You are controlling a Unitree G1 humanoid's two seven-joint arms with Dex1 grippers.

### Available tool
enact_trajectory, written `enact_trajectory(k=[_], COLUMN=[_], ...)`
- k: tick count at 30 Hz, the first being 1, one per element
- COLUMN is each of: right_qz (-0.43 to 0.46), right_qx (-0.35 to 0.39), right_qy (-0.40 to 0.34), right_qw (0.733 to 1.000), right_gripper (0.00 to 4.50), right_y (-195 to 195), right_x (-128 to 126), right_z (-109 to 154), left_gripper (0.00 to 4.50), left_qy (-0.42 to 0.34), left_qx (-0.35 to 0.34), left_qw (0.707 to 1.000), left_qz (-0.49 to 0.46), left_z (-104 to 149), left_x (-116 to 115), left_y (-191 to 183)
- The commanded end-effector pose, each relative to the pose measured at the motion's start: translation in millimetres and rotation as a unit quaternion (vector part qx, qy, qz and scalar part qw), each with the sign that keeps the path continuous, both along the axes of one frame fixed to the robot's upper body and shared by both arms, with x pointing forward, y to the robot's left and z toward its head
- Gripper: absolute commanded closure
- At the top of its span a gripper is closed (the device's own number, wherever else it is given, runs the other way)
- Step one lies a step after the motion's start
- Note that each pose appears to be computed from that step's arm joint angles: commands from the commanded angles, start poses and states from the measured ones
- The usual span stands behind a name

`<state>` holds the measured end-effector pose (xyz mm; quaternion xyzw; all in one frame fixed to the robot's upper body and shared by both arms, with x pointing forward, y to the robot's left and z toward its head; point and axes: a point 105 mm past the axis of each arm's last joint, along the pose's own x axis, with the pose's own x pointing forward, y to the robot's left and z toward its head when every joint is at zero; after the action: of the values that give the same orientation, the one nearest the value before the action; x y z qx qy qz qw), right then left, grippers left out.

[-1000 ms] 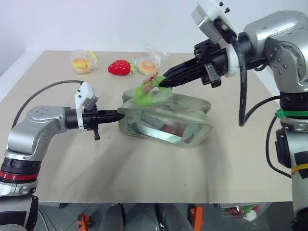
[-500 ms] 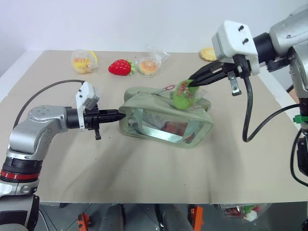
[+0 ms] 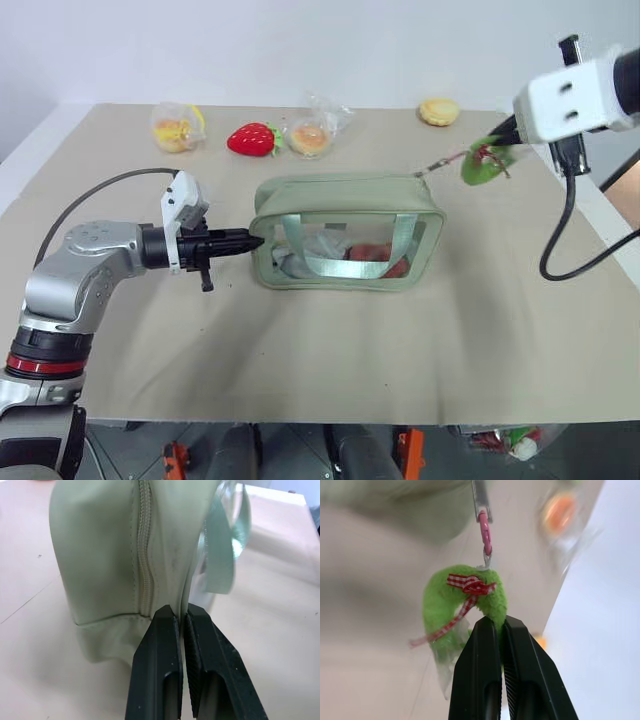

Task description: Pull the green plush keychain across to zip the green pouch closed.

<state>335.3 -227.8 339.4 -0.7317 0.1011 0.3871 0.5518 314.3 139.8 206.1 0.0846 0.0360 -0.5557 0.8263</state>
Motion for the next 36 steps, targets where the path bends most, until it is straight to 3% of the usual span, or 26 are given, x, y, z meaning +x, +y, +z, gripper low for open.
enact_trajectory(k=[1,8,18,30,36], right_qz=[-0.044,-0.093,-0.034,0.132,0.162], right_qx=[0.037,0.057,0.136,-0.027,-0.076], right_qy=[0.038,0.092,0.049,0.111,0.107], right_qw=[0.998,0.990,0.989,0.985,0.978], right_gripper=[4.43,4.43,4.43,4.43,4.43], right_y=[-31,-46,4,58,64], right_x=[-11,-9,11,-31,-26], right_z=[-27,-105,-123,-191,-203], left_gripper=[4.50,4.50,4.50,4.50,4.50], left_qy=[-0.006,0.001,0.006,0.010,0.014], left_qx=[-0.014,-0.013,-0.018,-0.021,-0.026], left_qw=[0.999,0.999,0.999,0.999,0.998], left_qz=[0.030,0.044,0.048,0.048,0.048], left_z=[7,2,2,1,-1], left_x=[-6,-8,-7,-7,-8], left_y=[17,21,19,16,12])
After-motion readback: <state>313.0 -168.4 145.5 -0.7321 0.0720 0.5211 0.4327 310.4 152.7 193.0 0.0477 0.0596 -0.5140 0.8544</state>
